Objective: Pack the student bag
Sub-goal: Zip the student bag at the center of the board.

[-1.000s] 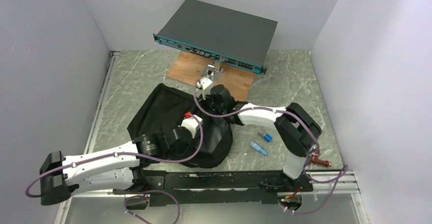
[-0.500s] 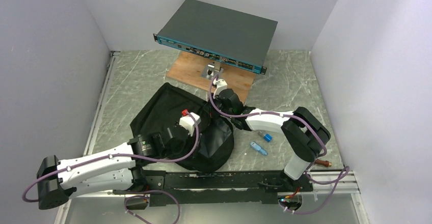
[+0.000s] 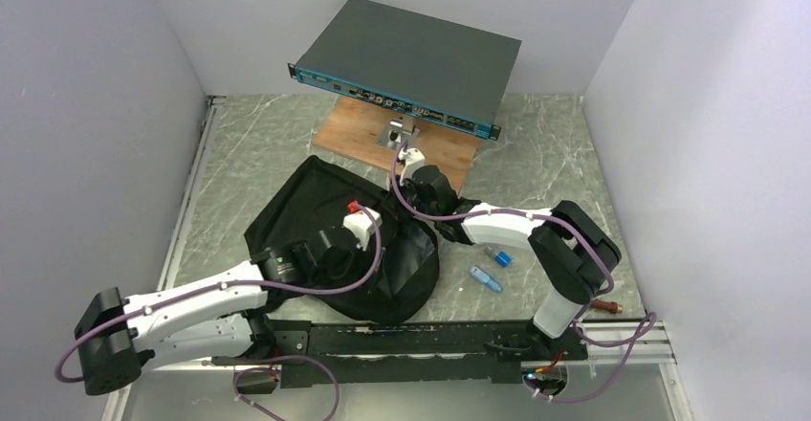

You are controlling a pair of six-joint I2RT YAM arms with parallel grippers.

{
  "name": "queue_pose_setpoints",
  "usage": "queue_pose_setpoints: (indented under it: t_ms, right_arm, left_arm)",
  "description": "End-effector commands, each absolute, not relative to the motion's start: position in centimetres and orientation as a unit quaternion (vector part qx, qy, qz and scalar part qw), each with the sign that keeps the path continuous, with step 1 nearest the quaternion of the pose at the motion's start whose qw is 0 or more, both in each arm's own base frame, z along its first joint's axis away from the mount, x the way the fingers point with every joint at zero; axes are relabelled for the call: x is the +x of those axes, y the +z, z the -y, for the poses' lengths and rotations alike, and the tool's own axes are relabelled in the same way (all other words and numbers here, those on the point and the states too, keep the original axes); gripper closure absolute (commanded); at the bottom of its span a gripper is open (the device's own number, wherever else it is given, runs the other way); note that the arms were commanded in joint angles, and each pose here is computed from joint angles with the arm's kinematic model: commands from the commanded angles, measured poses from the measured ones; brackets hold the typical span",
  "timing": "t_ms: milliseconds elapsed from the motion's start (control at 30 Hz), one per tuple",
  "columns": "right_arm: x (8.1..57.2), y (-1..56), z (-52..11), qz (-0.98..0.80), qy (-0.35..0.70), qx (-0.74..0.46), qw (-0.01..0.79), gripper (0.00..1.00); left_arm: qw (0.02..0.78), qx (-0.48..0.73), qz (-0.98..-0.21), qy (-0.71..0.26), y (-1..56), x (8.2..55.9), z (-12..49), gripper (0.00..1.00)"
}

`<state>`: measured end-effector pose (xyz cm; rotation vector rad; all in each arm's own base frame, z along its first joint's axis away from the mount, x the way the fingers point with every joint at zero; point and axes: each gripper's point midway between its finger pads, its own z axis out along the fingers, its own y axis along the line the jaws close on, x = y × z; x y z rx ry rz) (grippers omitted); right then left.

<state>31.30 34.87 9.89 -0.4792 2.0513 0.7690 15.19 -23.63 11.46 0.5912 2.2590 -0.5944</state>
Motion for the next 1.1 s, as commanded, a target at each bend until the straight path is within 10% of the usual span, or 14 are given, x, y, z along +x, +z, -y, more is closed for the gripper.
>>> queue_pose_setpoints:
  t_ms: [0,100,333,1067]
  right_arm:
    - [32.1,13.9,-35.9,-0.797,0.327,-0.200,0.467,0.85]
    - [32.2,14.3,-35.2,-0.797,0.317,-0.196,0.476,0.75]
    - [32.5,13.7,-35.4,-0.801,0.316,-0.202,0.467,0.75]
    - [32.2,10.6,-35.4,-0.807,0.229,-0.302,0.453,0.65]
  left_arm:
    - [0.363,0.224,-0.874,-0.235,11.5,16.1,25.0,0.38]
    - [0.357,0.225,-0.880,-0.215,10.5,16.1,24.3,0.63]
    - [0.340,0.241,-0.883,-0.217,9.0,15.2,23.8,0.78]
    - [0.340,0.244,-0.877,-0.236,9.2,14.7,24.0,0.85]
